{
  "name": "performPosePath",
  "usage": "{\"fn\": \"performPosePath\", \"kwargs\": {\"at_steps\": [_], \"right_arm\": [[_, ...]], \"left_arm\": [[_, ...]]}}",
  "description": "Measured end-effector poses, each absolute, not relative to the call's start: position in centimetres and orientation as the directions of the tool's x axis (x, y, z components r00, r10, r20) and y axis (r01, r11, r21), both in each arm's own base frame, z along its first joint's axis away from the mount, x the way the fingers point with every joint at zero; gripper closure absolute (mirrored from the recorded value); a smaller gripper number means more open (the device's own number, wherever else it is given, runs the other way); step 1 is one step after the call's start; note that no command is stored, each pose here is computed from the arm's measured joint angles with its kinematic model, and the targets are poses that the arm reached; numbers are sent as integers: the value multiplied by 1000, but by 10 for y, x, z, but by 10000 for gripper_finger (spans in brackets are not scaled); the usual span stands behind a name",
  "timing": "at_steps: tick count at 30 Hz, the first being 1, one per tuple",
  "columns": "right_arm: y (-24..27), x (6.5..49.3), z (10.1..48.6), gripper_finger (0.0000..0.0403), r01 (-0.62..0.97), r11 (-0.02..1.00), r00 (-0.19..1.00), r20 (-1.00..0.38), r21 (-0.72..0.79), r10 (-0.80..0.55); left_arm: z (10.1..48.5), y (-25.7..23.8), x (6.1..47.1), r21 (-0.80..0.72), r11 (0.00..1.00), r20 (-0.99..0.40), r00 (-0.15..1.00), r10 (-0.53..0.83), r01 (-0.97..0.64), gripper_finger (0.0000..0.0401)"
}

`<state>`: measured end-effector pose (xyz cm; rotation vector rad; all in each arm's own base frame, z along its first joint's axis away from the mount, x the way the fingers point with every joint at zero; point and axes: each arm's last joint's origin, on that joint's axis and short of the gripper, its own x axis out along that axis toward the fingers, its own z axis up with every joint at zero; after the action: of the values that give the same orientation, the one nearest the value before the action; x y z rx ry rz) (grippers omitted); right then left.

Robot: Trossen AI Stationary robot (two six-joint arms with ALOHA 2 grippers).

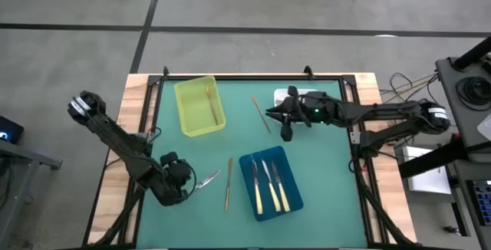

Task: Sort silverware by color (type)
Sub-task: Put the green knife into the white bin

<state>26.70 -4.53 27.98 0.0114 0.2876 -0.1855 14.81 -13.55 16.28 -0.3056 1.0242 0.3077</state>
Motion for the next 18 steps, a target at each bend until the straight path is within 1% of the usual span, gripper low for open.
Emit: {"fn": "performPosePath", "kwargs": {"at_steps": [6, 10, 14, 18], "right_arm": [[-38, 303, 286, 360, 152, 988, 924, -358, 17, -136], [-28, 329, 284, 360, 120, 993, 886, -452, 22, -97], [-16, 356, 280, 360, 81, 997, 853, -519, 18, -60], [-3, 380, 275, 360, 42, 999, 821, -570, 12, -28]], "left_arm": [[171, -139, 152, -87, 947, -858, 506, 85, -308, 401], [177, -143, 154, -78, 961, -854, 515, 73, -266, 401], [179, -148, 150, -91, 962, -854, 518, 56, -255, 401], [178, -152, 145, -124, 950, -855, 517, 44, -286, 401]]}}
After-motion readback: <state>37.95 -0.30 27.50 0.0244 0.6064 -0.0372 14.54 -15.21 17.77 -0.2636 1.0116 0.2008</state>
